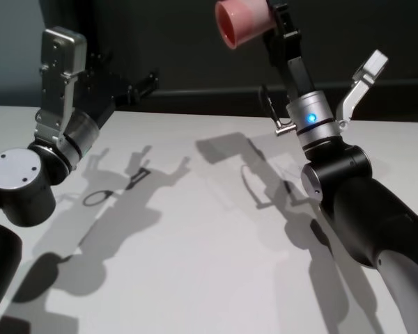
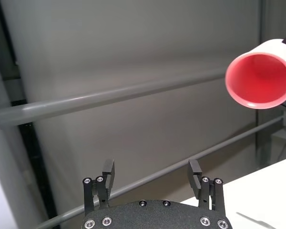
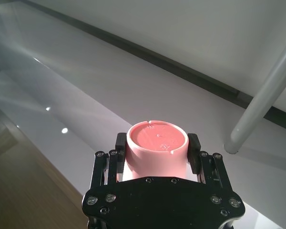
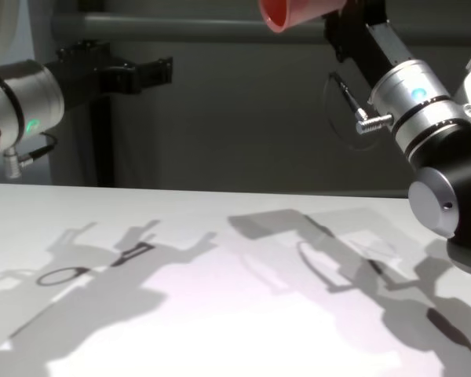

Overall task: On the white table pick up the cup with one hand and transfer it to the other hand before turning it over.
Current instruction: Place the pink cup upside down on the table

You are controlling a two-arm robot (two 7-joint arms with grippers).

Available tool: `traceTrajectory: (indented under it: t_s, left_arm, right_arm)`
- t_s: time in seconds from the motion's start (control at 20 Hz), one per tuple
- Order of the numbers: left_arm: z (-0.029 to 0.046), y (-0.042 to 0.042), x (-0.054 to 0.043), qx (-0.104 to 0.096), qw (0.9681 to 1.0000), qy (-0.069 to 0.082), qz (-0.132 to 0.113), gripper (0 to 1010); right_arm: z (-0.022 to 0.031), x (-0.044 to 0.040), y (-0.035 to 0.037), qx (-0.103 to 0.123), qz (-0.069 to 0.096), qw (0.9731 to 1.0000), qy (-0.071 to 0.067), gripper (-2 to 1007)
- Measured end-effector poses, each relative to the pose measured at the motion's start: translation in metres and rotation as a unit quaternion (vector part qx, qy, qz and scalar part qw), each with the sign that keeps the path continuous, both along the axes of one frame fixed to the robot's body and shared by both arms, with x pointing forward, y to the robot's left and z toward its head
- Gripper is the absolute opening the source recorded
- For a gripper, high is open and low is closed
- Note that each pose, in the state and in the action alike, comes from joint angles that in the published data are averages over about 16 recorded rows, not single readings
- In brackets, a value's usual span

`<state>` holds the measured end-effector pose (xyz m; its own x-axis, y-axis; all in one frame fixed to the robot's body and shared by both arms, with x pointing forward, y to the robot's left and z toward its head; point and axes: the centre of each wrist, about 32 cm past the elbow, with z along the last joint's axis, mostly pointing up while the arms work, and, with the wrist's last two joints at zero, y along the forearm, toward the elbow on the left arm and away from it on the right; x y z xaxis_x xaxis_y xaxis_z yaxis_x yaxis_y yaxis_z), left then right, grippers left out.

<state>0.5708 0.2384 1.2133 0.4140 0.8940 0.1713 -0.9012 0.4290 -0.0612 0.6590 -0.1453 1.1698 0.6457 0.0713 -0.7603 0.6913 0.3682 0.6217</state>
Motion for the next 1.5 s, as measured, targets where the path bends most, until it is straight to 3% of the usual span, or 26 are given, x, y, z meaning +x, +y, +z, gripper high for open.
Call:
traceTrajectory:
  t_s: [0.35, 0.65, 1.15, 1.5]
  left_arm:
    - [-0.0129, 0.0006, -0.0224, -0.013, 0.9982, 0.000, 0.059, 1001]
    - [-0.0277, -0.0072, -0.0372, -0.031, 0.9955, -0.002, 0.089, 1001]
    - [-0.0539, -0.0281, -0.0503, -0.061, 0.9916, 0.002, 0.114, 1001]
    - [-0.0674, -0.0329, -0.0577, -0.058, 0.9907, 0.019, 0.122, 1001]
  right_arm:
    - [0.0000, 0.0000, 0.0000, 0.000, 0.000, 1.0000, 0.000, 739]
    - [0.0000, 0.0000, 0.0000, 0.000, 0.000, 1.0000, 0.000, 739]
    - [0.0000, 0.0000, 0.0000, 0.000, 0.000, 1.0000, 0.000, 739]
    - [0.0000, 0.0000, 0.0000, 0.000, 0.000, 1.0000, 0.000, 739]
